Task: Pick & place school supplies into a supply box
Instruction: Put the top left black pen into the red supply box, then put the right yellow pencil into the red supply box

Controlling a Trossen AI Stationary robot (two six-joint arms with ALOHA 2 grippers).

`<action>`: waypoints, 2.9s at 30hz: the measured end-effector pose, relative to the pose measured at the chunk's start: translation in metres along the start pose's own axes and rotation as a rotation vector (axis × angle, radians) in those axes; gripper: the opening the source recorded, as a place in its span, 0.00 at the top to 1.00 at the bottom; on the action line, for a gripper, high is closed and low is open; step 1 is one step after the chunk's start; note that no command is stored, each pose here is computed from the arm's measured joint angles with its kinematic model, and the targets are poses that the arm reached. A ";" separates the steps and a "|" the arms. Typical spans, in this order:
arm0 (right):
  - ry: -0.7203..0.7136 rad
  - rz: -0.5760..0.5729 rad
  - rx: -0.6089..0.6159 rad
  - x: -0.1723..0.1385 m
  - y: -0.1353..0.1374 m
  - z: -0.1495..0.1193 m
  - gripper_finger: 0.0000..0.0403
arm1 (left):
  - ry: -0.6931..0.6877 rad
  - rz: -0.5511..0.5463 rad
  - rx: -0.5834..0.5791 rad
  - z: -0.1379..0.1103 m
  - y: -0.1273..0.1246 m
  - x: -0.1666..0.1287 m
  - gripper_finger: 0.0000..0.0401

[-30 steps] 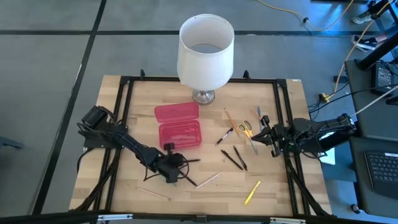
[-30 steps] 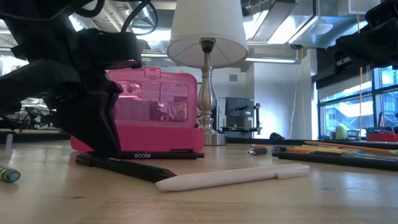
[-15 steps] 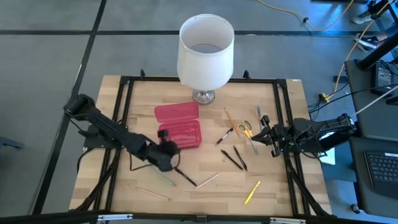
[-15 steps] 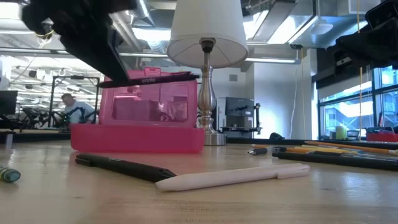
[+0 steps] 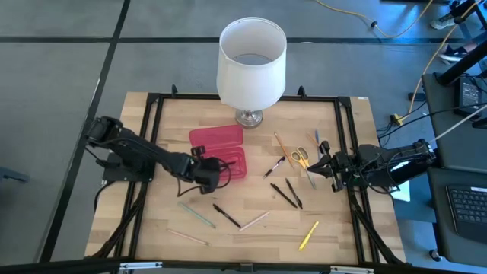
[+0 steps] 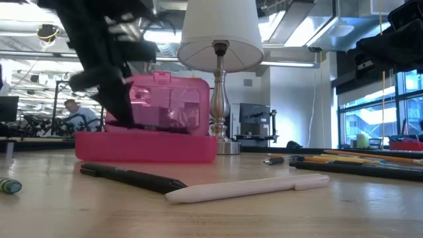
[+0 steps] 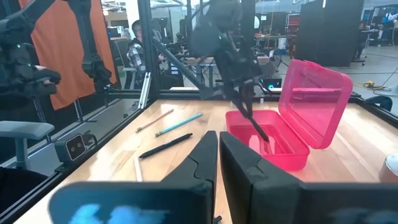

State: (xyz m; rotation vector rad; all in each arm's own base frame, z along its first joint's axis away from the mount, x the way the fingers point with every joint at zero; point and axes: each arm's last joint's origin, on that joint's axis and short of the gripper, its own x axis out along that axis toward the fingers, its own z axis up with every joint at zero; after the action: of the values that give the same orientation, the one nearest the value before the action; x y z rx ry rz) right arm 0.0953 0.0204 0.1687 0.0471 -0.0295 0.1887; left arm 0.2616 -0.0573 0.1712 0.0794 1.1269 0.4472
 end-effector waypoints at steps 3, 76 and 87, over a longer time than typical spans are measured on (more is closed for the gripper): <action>0.000 0.000 -0.001 0.000 0.000 0.000 0.94 | 0.035 0.008 -0.009 0.000 0.001 0.010 0.93; 0.621 -0.717 0.221 0.048 -0.008 0.130 0.94 | 0.087 0.032 0.088 0.001 0.002 0.031 0.89; 0.808 -0.704 0.306 0.068 -0.005 0.106 0.94 | 0.085 0.030 0.094 0.001 0.002 0.031 0.90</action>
State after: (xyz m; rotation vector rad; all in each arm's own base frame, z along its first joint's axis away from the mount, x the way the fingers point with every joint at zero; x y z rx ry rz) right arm 0.1604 0.0226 0.2766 0.2777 0.8140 -0.5036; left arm 0.2728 -0.0440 0.1461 0.1606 1.2317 0.4278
